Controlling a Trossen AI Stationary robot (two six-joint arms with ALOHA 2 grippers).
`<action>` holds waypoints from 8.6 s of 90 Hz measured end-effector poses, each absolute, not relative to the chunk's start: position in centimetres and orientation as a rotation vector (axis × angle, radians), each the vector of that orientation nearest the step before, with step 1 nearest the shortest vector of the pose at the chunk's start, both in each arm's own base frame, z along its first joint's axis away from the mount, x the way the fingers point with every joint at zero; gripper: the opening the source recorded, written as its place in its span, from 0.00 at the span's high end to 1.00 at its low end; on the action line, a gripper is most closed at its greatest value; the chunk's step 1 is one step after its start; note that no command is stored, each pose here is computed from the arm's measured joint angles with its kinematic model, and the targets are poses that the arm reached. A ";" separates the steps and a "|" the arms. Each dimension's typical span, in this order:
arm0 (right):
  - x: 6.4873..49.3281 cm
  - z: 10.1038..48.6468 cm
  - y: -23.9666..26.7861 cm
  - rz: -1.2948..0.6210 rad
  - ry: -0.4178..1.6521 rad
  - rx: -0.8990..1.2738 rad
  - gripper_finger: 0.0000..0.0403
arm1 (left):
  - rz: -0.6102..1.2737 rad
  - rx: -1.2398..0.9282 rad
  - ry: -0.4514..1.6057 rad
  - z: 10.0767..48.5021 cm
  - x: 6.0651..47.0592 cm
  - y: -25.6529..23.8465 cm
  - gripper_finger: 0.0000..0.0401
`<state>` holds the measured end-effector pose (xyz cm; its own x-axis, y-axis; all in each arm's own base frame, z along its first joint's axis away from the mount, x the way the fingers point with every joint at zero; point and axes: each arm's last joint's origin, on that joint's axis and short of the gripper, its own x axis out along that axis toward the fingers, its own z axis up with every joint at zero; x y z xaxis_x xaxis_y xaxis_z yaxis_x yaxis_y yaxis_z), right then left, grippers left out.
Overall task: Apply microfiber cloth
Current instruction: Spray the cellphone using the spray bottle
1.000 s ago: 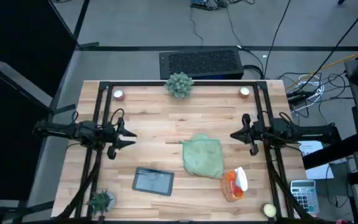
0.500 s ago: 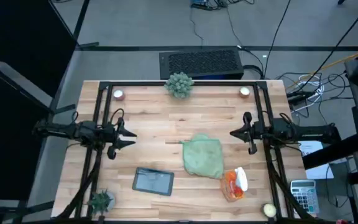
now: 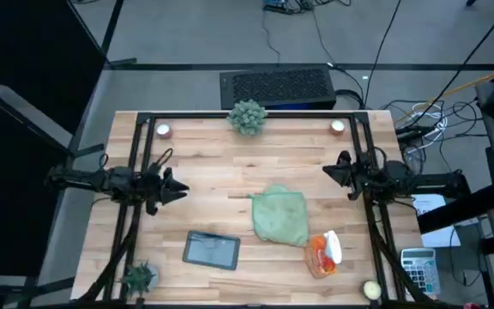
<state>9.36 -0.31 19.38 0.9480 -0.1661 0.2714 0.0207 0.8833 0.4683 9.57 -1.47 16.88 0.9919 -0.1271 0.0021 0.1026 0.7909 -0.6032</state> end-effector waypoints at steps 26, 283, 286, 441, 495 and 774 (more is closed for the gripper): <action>11.9 24.1 -0.9 -0.228 -0.199 0.281 1.00 | -0.088 -0.645 0.029 16.9 9.6 -1.4 0.67; 39.5 17.3 15.2 -0.248 0.659 0.050 0.51 | -0.254 -0.154 0.938 13.9 16.7 -8.9 0.67; 39.3 18.2 15.1 -0.242 0.650 0.154 0.51 | -0.255 -0.149 0.970 14.6 16.8 -9.0 0.67; 41.7 11.1 15.7 -0.214 0.750 0.926 0.51 | -0.142 -0.266 1.245 12.3 18.6 -13.2 0.67; 41.8 12.5 15.4 -0.247 0.704 0.986 0.51 | -0.176 -0.280 1.248 13.2 18.3 -13.0 0.67; 43.1 10.9 15.6 0.152 0.796 0.944 0.51 | -0.349 0.179 0.991 11.6 27.0 -20.1 0.67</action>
<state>43.13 15.61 10.95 0.7117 0.4458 -0.5429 0.2137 0.5989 0.7718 27.02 -20.12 11.57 0.4987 -0.2057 -0.8420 0.3669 0.9302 -0.0099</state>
